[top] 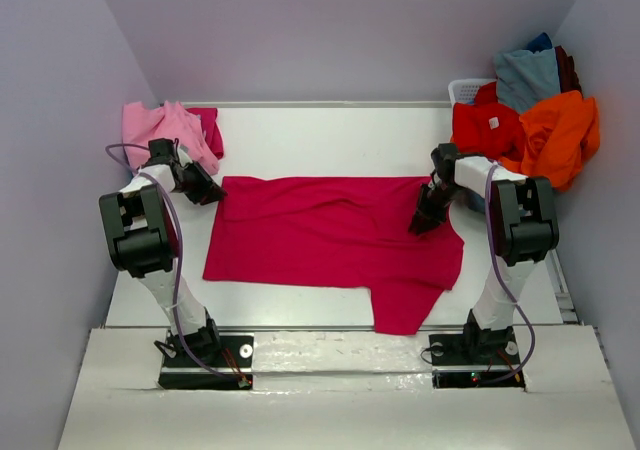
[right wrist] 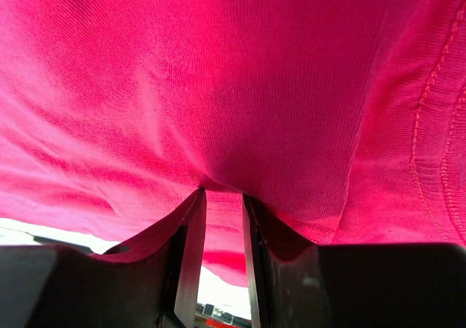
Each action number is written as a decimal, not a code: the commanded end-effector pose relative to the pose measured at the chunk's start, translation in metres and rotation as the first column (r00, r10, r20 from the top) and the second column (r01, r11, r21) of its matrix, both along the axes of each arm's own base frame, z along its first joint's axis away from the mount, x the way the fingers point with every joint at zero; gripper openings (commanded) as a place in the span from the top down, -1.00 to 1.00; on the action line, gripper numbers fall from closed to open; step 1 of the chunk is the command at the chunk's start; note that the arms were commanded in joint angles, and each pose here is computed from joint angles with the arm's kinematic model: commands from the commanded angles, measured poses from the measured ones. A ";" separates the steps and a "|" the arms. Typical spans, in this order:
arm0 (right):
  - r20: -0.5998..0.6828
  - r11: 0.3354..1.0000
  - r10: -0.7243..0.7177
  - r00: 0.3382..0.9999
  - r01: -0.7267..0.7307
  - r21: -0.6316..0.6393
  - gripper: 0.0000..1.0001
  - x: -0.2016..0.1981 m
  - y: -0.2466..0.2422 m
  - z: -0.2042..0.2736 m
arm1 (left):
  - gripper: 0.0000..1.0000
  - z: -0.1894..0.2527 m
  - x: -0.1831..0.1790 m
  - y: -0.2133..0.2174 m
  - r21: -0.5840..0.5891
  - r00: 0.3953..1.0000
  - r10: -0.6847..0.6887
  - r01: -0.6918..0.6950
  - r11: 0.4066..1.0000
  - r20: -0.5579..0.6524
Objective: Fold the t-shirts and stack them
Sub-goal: Fold the tshirt
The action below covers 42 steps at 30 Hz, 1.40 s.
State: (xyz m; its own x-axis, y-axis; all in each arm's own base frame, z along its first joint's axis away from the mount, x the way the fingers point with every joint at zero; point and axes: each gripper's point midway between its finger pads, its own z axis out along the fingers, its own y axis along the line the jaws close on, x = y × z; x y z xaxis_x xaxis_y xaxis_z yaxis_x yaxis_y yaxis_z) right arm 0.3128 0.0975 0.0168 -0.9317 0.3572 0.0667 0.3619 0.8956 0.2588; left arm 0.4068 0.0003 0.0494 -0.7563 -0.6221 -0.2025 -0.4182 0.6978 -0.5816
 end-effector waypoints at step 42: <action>-0.102 0.991 0.035 0.994 -0.047 -0.123 0.34 -0.025 -0.022 -0.041 | 0.73 -0.014 0.000 0.001 0.015 1.000 -0.011 0.011 1.000 -0.025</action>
